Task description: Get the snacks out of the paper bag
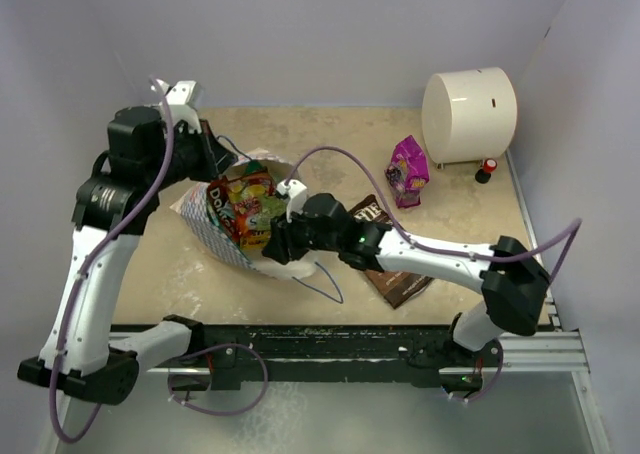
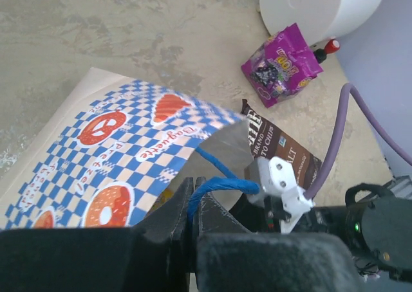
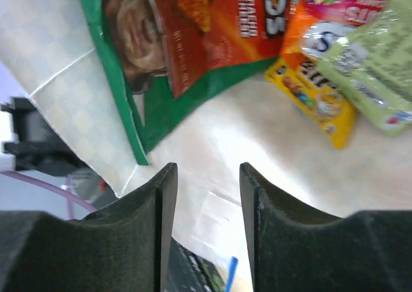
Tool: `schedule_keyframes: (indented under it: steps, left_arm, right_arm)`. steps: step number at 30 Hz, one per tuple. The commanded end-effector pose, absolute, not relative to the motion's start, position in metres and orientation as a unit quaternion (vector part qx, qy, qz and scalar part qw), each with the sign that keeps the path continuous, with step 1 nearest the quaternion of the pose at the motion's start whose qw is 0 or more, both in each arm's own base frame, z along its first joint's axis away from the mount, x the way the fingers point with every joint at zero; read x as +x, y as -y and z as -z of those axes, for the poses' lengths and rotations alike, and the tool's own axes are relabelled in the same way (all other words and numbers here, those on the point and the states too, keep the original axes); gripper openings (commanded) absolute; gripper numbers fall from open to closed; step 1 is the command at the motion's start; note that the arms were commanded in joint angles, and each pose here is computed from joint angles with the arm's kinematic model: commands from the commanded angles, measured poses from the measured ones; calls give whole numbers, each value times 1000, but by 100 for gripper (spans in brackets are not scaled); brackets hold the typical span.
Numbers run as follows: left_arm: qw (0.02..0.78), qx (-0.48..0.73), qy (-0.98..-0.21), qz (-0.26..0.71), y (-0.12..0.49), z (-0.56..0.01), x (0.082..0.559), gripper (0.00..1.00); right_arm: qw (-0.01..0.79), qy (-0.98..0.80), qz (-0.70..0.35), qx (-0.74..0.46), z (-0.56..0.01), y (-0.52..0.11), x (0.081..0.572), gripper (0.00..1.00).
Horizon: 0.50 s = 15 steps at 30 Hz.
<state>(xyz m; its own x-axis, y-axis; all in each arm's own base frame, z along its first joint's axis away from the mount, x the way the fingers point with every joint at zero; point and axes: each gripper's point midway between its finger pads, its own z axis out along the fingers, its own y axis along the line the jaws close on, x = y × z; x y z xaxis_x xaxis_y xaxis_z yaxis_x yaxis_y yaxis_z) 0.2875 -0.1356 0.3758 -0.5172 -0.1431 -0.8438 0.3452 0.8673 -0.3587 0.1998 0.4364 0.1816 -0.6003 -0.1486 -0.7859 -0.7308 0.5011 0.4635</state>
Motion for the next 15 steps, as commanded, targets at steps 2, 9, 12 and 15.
schedule_keyframes:
  steps: [2, 9, 12, 15]
  left_arm:
    - [501, 40, -811, 301, 139, -400, 254, 0]
    - [476, 8, -801, 362, 154, -403, 249, 0]
    - [464, 5, -810, 360, 155, -399, 250, 0]
    - [453, 3, -821, 348, 153, -394, 251, 0]
  right_arm:
    - [423, -749, -362, -359, -195, -412, 200, 49]
    - [434, -690, -372, -444, -178, -475, 175, 52]
    - [466, -642, -391, -467, -202, -517, 157, 52]
    - [479, -611, -430, -462, -220, -542, 141, 54]
